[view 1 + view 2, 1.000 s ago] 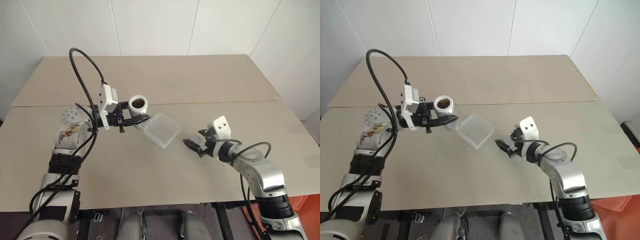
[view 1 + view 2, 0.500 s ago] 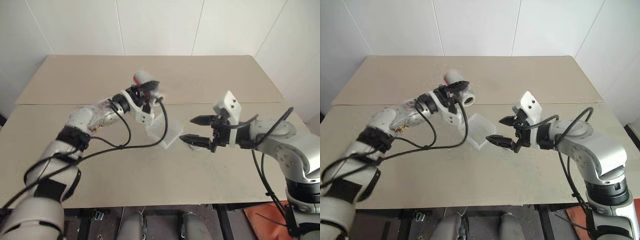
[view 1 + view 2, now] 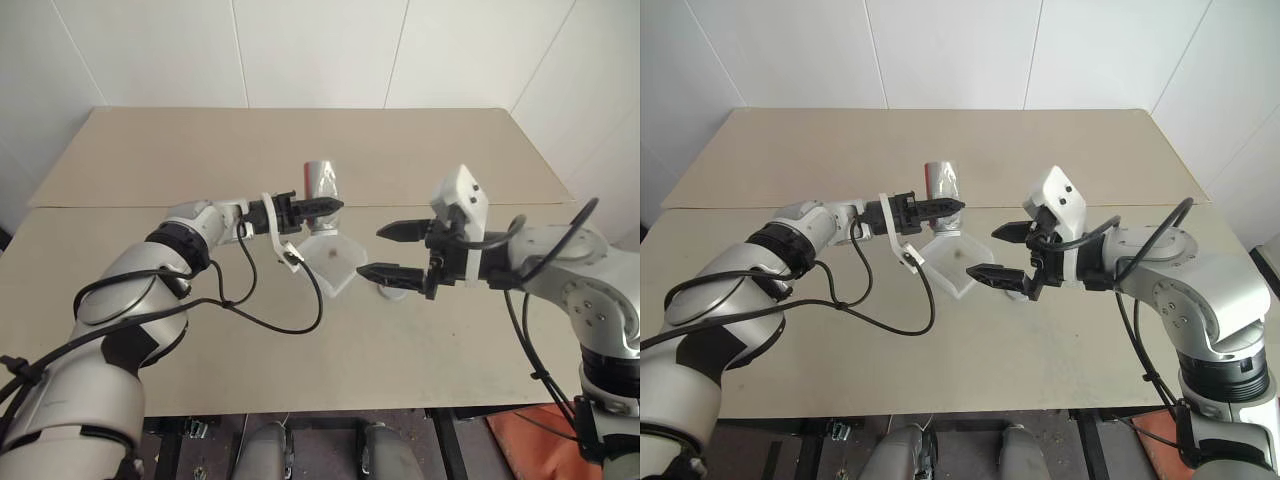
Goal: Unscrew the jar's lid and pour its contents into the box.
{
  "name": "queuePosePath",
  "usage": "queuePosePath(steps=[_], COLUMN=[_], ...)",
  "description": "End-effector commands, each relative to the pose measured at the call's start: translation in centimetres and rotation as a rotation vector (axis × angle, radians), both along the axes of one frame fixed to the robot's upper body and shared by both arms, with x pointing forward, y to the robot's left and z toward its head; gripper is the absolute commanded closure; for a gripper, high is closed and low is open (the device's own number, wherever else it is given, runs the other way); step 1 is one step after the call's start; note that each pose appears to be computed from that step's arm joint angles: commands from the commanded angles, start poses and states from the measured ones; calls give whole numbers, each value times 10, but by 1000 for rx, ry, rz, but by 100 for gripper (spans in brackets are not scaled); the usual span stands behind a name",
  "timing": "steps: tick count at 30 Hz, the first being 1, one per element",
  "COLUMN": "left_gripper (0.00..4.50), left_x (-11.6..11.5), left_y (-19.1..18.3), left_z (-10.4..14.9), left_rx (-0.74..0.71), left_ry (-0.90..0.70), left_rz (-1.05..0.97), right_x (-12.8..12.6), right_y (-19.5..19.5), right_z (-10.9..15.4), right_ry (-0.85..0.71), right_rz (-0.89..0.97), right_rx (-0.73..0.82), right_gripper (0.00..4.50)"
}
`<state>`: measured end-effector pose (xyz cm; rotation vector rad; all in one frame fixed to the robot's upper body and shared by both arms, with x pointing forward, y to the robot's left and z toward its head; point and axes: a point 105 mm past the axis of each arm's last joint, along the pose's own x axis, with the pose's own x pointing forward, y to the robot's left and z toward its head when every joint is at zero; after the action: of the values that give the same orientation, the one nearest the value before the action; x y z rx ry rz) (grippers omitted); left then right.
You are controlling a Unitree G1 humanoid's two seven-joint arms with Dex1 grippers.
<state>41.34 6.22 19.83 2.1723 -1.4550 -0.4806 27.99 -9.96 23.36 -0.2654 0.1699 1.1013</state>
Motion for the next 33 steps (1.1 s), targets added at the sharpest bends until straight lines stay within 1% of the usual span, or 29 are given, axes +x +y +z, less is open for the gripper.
queuePosePath(steps=[1,4,6,9,11,12,16,18,22,27,31,33], left_gripper=[256,256,256,256,256,256,256,256,256,256,256,256], left_x=[1,0,1,1,4,2,4,2,-14,-35,-46,-45], left_y=[-5,-2,3,14,27,32,59,75,95,110,108,112], left_z=[20,20,21,28,36,38,44,39,23,-9,-26,-36], left_rx=[-46,-92,-156,-299,-578,-672,-1075,-1256,-1497,-1654,-1711,-1791], left_ry=[-58,2,64,214,466,579,907,1096,1430,1691,1784,1782], left_rz=[-21,-12,19,65,122,118,131,136,119,205,217,218], right_x=[-7,-7,-6,-5,-4,-4,-4,-2,-1,-3,-5,-6], right_y=[1,1,1,0,1,1,2,3,4,9,13,15], right_z=[11,10,9,8,7,7,6,6,6,5,4,4], right_ry=[-58,-59,-61,-76,-89,-94,-112,-115,-121,-123,-117,-116], right_rz=[19,19,16,9,5,4,5,2,1,18,34,44], right_rx=[32,33,34,40,51,55,77,86,107,125,150,167], right_gripper=[3,3,3,3,3,3,3,3,3,3,3,3])
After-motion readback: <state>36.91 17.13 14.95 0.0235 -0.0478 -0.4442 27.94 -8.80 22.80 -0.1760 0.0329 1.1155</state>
